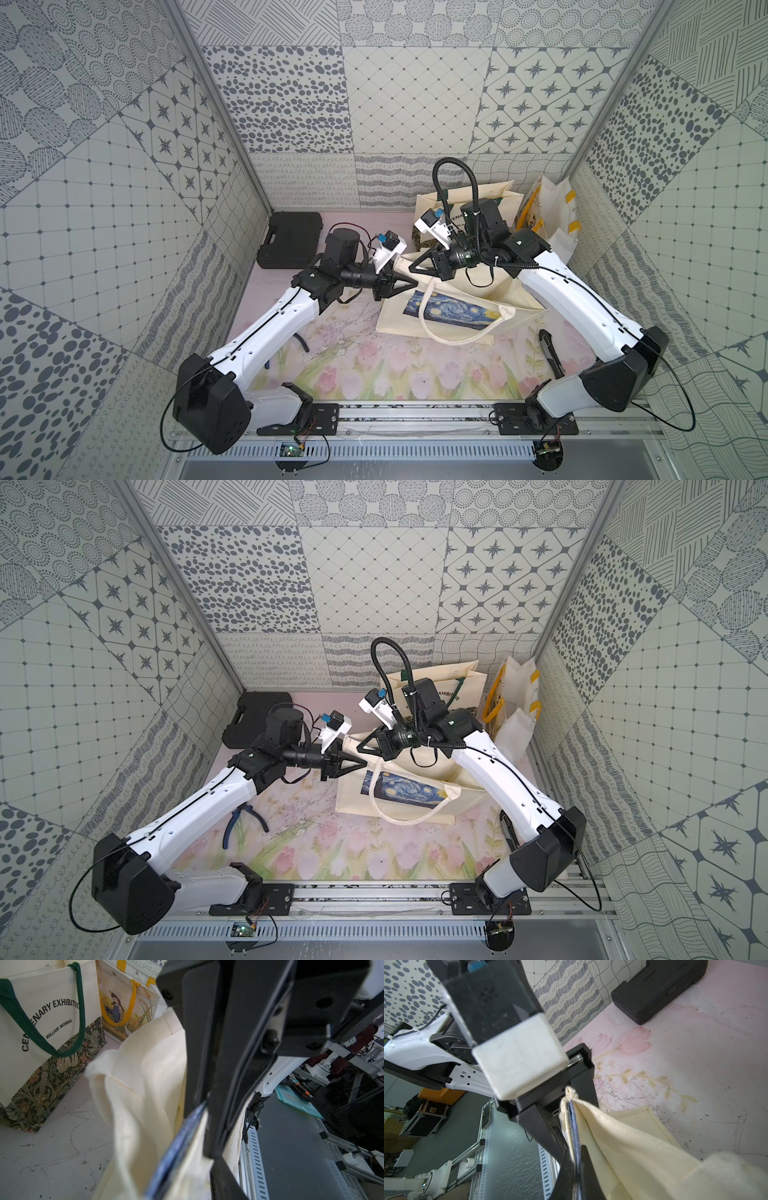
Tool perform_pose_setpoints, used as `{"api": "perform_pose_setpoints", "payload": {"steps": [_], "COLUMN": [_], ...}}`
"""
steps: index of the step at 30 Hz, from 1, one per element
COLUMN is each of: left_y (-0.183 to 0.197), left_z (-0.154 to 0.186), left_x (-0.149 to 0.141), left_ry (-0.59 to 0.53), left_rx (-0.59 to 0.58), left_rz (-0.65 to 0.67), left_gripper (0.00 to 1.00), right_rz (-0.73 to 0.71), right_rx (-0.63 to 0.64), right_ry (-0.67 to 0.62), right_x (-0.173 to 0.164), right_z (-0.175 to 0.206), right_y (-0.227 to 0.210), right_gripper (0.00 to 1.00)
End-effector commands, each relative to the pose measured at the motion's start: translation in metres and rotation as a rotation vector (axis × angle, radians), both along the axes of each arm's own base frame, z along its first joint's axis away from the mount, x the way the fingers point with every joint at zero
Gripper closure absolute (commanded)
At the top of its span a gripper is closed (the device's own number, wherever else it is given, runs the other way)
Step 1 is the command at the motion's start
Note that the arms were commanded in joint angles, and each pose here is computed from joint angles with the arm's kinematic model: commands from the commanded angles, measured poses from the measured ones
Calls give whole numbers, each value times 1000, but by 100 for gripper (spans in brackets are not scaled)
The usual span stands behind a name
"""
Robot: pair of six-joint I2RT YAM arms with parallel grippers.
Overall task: Put away the canvas bag
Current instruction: Press the canvas bag.
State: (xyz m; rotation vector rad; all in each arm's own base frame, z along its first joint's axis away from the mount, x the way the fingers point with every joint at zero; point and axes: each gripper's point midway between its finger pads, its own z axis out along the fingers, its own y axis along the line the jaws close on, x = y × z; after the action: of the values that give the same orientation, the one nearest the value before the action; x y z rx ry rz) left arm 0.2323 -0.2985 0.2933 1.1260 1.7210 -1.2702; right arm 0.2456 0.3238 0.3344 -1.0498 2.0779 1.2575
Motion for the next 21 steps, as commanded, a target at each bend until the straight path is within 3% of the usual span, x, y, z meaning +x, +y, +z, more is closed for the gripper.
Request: {"api": "perform_pose_setpoints", "payload": {"steps": [1, 3, 5, 6, 8, 10, 12, 15, 21], "left_y": [-6, -4, -3, -2, 1, 7, 17, 36, 52], "left_z": [32, 29, 26, 24, 20, 15, 10, 2, -12], "left_x": [-25, -28, -29, -31, -33, -33, -34, -46, -61], "left_ry": [-16, -19, -15, -16, -21, -30, -44, -79, -176], "left_rx": [-135, -121, -107, -101, -85, -57, -34, -29, 13], "left_rz": [-170, -171, -170, -170, -164, -150, -143, -208, -257], "left_gripper": [86, 100, 100, 100, 100, 100, 100, 100, 100], "right_rz": [-16, -20, -29, -33, -46, -79, -119, -145, -54], "right_rx": [82, 73, 65, 62, 51, 27, -3, -27, -99], "right_ry": [-149, -156, -172, -178, -190, -209, -226, -224, -240], "right_x": [19, 20, 21, 21, 22, 27, 35, 45, 43], "right_z": [31, 30, 31, 31, 30, 29, 27, 19, -3], "right_y": [13, 12, 10, 9, 7, 0, -10, -29, -37], "right_gripper": [100, 100, 100, 95, 72, 41, 28, 19, 15]}}
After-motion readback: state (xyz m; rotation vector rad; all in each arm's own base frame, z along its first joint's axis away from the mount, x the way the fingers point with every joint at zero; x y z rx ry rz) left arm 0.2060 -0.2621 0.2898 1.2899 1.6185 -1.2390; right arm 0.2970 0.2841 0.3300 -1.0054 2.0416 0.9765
